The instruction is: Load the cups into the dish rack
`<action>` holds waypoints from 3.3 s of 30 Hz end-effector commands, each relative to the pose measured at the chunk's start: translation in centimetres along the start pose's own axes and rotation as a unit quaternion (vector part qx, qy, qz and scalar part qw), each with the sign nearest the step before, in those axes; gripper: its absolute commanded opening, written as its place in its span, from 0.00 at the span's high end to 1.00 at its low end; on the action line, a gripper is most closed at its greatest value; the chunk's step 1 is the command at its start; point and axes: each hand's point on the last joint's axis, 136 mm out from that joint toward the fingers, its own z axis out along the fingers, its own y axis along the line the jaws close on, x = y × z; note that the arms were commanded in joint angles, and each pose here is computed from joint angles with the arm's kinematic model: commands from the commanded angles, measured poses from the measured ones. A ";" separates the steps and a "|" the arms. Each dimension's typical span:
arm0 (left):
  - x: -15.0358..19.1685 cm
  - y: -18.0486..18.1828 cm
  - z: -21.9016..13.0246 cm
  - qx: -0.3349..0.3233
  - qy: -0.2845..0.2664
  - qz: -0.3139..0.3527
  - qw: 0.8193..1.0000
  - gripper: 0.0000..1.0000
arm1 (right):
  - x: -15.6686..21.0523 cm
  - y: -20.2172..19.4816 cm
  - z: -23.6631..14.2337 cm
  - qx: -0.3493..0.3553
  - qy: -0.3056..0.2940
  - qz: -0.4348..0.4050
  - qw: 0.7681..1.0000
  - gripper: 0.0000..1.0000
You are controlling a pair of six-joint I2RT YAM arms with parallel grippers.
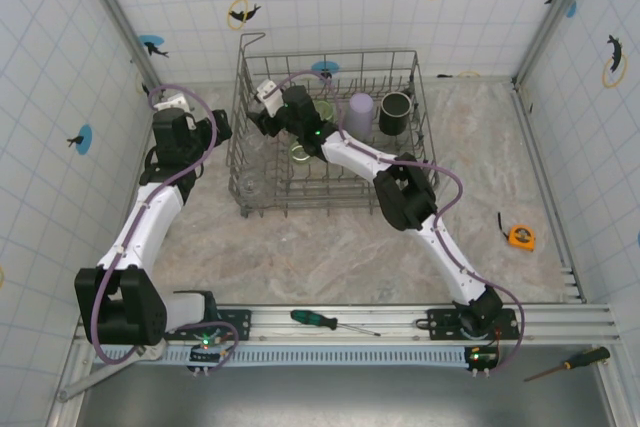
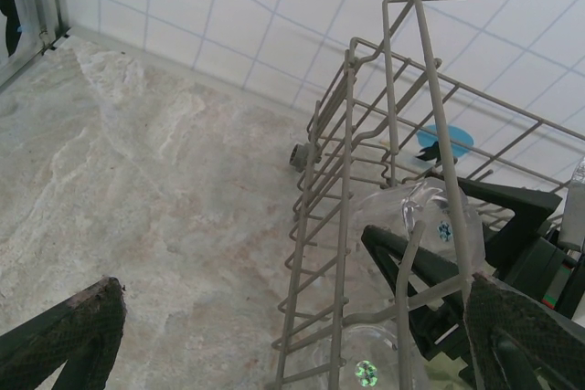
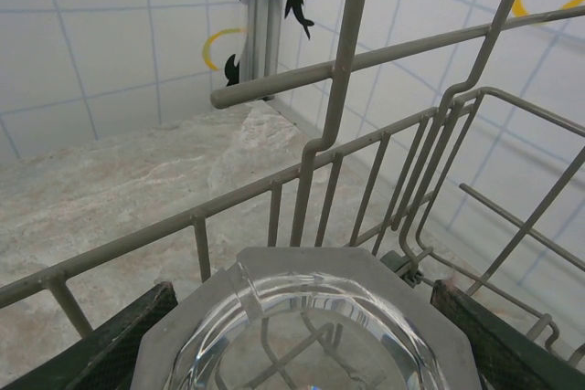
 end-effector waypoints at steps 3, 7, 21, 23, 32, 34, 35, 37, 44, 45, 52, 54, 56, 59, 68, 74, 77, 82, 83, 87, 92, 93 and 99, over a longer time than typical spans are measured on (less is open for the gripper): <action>0.4 0.2 0.4 0.004 0.008 -0.009 1.000 0.03 | -0.3 0.1 0.6 0.012 -0.005 -0.022 1.000 0.59; 0.4 0.3 0.4 0.002 0.007 -0.010 1.000 0.03 | -0.8 0.4 0.6 0.011 -0.013 -0.022 1.000 0.46; 0.5 0.2 0.4 0.005 0.008 -0.011 1.000 0.03 | -1.7 0.8 0.7 -0.005 -0.041 0.005 0.999 0.27; 0.6 0.2 0.5 0.006 0.010 -0.012 1.000 0.03 | -1.9 1.1 0.8 -0.015 -0.051 0.015 0.998 0.29; 0.5 0.2 0.4 0.006 0.009 -0.012 1.000 0.03 | -2.9 1.2 0.6 -0.021 -0.072 0.044 0.996 0.28; 0.5 0.2 0.4 0.005 0.008 -0.011 1.000 0.02 | -3.8 1.3 0.2 -0.026 -0.085 0.054 0.995 0.27; 0.5 0.2 0.4 0.004 0.008 -0.011 1.000 0.03 | -4.4 1.3 0.0 -0.030 -0.092 0.059 0.994 0.27; 0.5 0.2 0.3 0.003 0.007 -0.011 1.000 0.03 | -5.6 1.2 -0.5 -0.029 -0.105 0.065 0.992 0.26; 0.4 0.2 0.2 0.002 0.006 -0.012 1.000 0.02 | -7.2 -0.6 -1.4 0.009 -0.104 0.073 0.992 0.26; 0.4 0.2 0.2 0.003 0.006 -0.012 1.000 0.02 | -7.1 -0.9 -1.4 0.014 -0.099 0.074 0.992 0.27; 0.4 0.5 0.3 -0.005 0.007 -0.013 1.000 0.02 | -6.8 -2.2 -2.0 0.030 -0.079 0.092 0.992 0.27; 0.4 0.5 0.4 -0.006 0.006 -0.013 1.000 0.03 | -7.4 -2.2 -2.2 0.026 -0.081 0.095 0.992 0.27; 0.4 0.7 0.4 -0.009 0.006 -0.015 1.000 0.02 | -8.0 -2.1 -2.6 0.021 -0.083 0.098 0.992 0.26; 0.3 0.8 0.3 -0.010 0.004 -0.017 1.000 0.02 | -9.2 -2.4 -3.3 0.018 -0.083 0.104 0.991 0.25; 0.3 1.0 0.3 -0.013 0.003 -0.022 1.000 0.02 | -10.6 -3.6 -5.5 0.021 -0.063 0.134 0.989 0.23; 0.2 1.0 0.3 -0.014 0.002 -0.024 1.000 0.02 | -9.6 -4.3 -5.9 0.034 -0.034 0.142 0.989 0.23; 0.2 1.1 0.3 -0.016 0.003 -0.024 1.000 0.02 | -8.7 -4.3 -5.5 0.031 -0.021 0.137 0.990 0.23; 0.5 1.2 0.6 -0.017 0.010 -0.024 1.000 0.03 | -5.9 -3.4 -4.5 0.006 0.018 0.115 0.993 0.23; 0.6 1.2 0.6 -0.017 0.011 -0.025 0.999 0.02 | -5.5 -3.1 -4.3 -0.002 0.023 0.109 0.994 0.23; 1.0 1.2 1.0 -0.015 0.019 -0.024 0.999 0.02 | -3.7 -2.0 -3.5 -0.019 0.038 0.078 0.996 0.23; 1.9 0.4 2.2 0.014 0.040 -0.026 0.999 0.02 | -1.6 -1.4 -2.7 -0.029 0.056 0.054 0.997 0.24; 2.0 0.1 2.6 0.022 0.045 -0.030 0.998 0.02 | -1.3 -1.2 -2.6 -0.033 0.060 0.049 0.996 0.24; 2.9 -1.2 3.4 0.061 0.067 -0.046 0.995 0.02 | 0.2 -0.9 -2.3 -0.042 0.077 0.024 0.996 0.24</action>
